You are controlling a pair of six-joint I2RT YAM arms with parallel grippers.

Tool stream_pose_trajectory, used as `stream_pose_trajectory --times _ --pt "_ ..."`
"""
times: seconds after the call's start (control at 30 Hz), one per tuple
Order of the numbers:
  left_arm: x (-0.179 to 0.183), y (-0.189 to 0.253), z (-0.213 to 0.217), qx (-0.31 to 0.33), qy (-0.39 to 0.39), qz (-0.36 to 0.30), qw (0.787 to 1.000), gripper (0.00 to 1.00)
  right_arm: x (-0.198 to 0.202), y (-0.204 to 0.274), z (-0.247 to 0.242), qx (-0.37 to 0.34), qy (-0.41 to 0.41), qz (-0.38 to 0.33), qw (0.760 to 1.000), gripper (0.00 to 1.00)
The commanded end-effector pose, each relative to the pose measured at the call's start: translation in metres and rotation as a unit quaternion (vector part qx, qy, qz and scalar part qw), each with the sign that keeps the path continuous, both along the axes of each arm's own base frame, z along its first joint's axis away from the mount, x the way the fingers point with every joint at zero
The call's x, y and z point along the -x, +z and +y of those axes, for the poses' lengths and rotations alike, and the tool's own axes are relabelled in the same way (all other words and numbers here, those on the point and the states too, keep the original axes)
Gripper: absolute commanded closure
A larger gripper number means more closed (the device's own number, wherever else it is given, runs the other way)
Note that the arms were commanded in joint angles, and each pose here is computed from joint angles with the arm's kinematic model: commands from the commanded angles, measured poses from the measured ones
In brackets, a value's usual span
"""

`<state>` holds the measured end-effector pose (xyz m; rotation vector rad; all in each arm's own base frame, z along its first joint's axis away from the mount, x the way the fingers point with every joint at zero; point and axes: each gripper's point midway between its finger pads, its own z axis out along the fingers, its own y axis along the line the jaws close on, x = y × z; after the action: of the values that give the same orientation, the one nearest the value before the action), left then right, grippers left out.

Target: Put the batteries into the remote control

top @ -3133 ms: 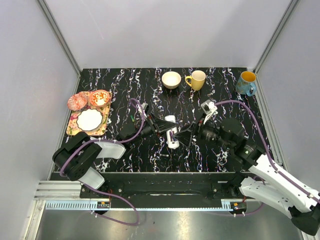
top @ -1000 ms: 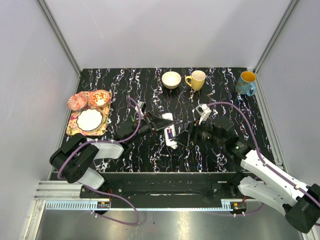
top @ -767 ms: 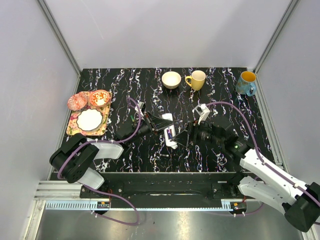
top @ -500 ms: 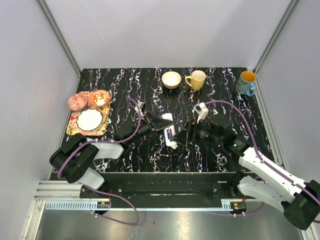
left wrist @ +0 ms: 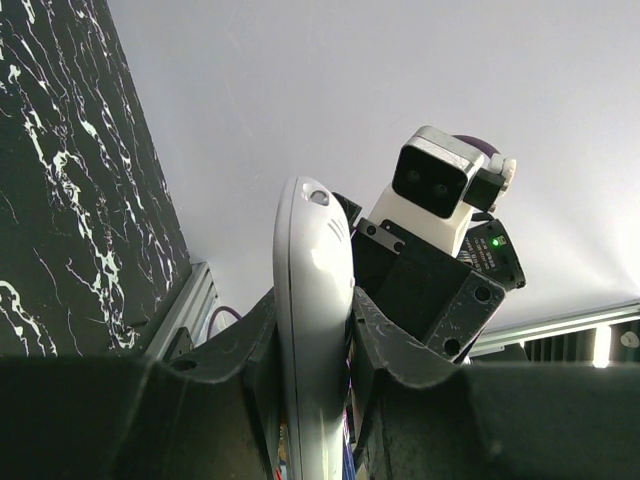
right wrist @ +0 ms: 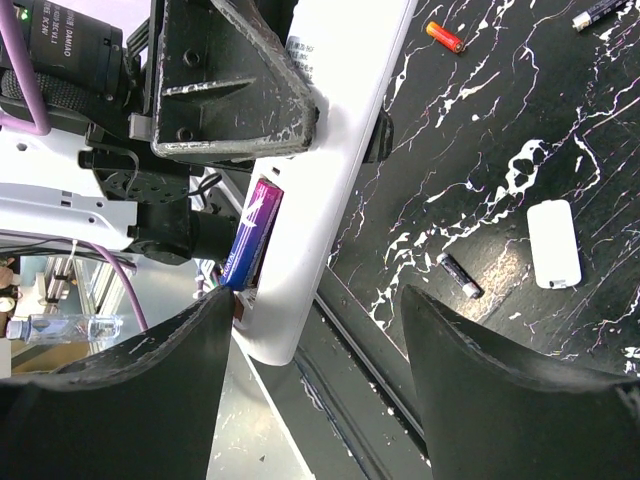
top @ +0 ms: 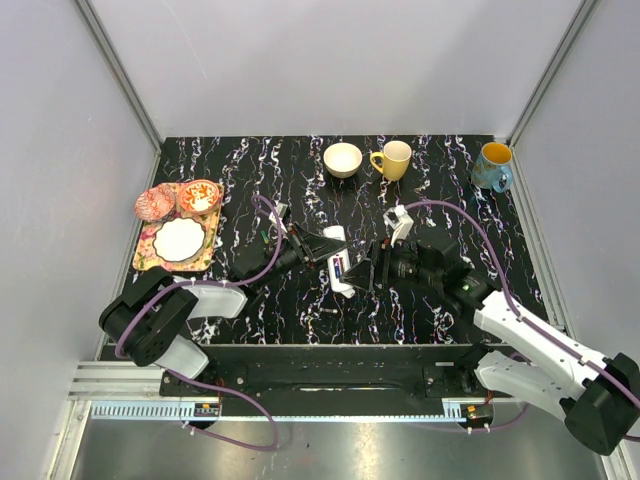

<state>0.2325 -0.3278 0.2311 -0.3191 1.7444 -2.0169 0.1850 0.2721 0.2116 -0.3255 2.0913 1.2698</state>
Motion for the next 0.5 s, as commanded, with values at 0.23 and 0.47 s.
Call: stream_pose_trajectory --times 0.23,0.47 --pt "0.0424 0.0903 0.0174 0.132 -0.025 -0.175 0.975 1.00 -0.0221 0.0221 0.0040 -0.016 -0.033 -0.017 0.999 0.28" --pt "0.0452 0.0910 0.0156 0.132 -0.029 -0.176 0.975 1.00 -0.0256 0.0180 0.0048 -0.009 -0.039 -0.009 0.999 0.28"
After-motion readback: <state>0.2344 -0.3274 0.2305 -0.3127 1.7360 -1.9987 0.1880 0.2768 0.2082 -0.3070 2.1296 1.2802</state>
